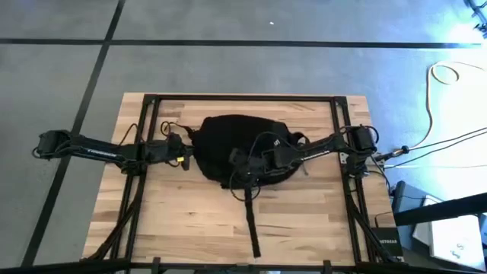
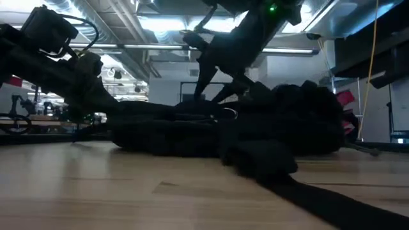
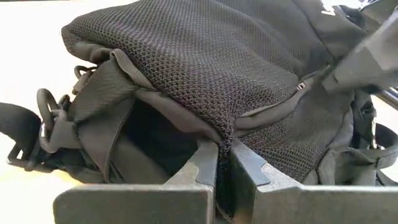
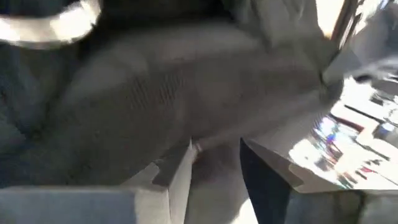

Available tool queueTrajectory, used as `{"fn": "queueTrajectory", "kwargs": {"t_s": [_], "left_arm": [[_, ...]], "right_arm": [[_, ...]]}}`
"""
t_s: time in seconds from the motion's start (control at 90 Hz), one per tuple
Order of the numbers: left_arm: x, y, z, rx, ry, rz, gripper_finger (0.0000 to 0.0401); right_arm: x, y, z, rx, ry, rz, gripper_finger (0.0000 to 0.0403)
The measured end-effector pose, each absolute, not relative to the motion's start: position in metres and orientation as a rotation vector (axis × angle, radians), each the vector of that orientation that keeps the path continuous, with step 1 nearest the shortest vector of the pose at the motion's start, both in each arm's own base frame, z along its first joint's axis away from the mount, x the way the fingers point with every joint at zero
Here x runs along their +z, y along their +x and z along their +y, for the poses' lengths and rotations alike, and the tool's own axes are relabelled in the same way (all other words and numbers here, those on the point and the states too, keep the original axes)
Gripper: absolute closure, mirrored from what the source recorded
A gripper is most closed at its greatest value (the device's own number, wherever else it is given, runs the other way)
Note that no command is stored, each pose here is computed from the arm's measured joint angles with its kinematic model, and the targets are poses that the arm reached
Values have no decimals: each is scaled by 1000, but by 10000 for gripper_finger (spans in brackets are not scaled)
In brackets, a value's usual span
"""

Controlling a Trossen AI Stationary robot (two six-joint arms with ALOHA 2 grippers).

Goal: Unpack backpack
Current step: Close the black bag

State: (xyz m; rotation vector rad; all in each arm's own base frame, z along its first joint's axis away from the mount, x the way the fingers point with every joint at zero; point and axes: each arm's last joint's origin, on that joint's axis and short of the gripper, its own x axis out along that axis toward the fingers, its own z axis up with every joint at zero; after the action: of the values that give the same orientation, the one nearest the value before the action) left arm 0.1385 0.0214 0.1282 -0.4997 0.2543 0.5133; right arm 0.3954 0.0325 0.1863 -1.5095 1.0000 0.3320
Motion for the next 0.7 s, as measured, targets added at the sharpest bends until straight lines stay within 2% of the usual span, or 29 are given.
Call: {"fn": "queueTrajectory", "kwargs": {"t_s": [0.1,0.222,0.322,0.389,0.589,0.7], "left_arm": [[128,138,21,515,-498,258,401],[128,138,21,515,-497,260,401],[128,138,21,515,-496,261,401],[128,138,21,515,-494,262,401],[128,138,21,501,-487,263,401],[131,140,20,457,-508,233,401]], "right_arm": [[197,399,28,288,-1560,1034,283],[223,407,23,228,-1377,1024,283],[247,410,18,307,-1242,1003,283],[256,408,12,398,-1232,1024,283],[228,414,-1,597,-1259,1228,283],[215,424,0,639,-1252,1253,283]]}}
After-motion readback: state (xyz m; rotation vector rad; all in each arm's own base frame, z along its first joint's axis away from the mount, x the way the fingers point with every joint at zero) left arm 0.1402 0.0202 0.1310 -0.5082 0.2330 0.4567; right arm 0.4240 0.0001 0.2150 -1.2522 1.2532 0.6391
